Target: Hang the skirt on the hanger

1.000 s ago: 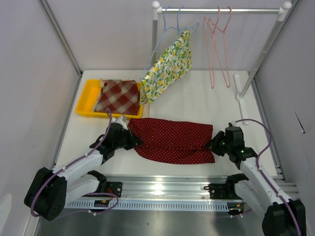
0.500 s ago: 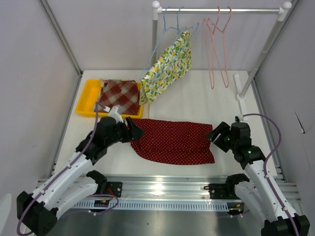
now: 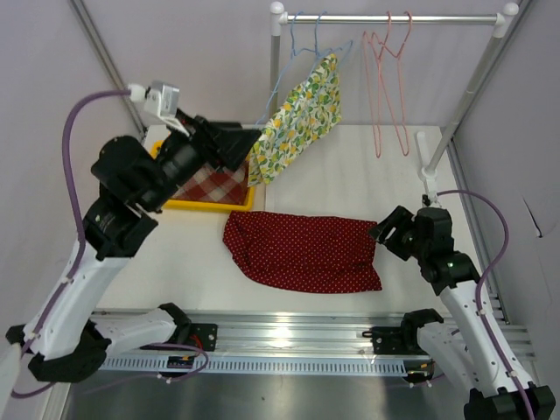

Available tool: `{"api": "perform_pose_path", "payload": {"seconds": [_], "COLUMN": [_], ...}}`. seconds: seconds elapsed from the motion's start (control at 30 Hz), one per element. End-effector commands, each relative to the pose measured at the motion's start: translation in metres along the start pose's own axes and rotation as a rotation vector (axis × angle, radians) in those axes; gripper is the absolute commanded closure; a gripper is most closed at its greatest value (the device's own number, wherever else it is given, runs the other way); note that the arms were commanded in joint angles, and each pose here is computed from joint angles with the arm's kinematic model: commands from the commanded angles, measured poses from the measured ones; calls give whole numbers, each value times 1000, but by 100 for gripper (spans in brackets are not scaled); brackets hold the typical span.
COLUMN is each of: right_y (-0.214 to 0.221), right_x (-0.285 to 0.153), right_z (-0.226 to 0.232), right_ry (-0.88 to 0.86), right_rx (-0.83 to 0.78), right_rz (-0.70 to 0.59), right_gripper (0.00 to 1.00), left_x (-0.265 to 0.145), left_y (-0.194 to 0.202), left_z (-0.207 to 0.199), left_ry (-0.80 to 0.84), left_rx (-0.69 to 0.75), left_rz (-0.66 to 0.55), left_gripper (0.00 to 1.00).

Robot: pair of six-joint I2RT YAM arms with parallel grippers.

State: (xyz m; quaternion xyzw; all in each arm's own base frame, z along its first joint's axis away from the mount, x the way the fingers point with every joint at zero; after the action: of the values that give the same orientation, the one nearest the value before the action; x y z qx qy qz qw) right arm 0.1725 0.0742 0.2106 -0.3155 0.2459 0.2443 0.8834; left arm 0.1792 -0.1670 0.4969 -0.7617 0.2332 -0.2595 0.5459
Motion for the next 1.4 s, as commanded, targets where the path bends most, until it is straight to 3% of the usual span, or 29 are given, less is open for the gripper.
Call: {"api": "perform_pose_path", "payload": {"seconds": [0.0, 0.17, 0.2, 0.4, 0.47, 1.37], "right_y": [-9, -10, -10, -10, -10, 3], "right_x": [-7, -5, -4, -3, -3, 5], "right_z": [11, 14, 15, 16, 17, 3], "right_ry": [-28, -37, -41, -45, -51, -46], "right_rx": [-36, -43, -47, -60, -65, -83], "right_rz": [-21, 1, 4, 22, 25, 78], "right_gripper": [36, 36, 36, 36, 36, 35], "left_x": [54, 117, 139, 185, 205, 249], "left_y": [-9, -24, -5, -17, 4, 84], "left_z": [4, 6, 12, 22, 33, 77], "left_ry": [-12, -8, -13, -90, -126, -174], "left_rx": [153, 279, 291, 392, 412, 400], "left_rz": [-17, -55, -4, -15, 37, 243], "left_gripper": [35, 35, 35, 34, 35, 38]}}
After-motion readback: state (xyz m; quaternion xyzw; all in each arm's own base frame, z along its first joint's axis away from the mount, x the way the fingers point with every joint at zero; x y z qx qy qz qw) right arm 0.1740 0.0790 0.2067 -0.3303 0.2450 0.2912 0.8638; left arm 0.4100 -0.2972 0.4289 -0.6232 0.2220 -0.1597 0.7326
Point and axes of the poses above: each gripper's point midway between its finger pads, its own x axis out along the fingers, its own z axis along the line the jaws close on, y = z × x, the point moved 8 cm from there along -x, back along the fingers, and after that the axes turned 9 degrees about x, right-handed, at the moved point
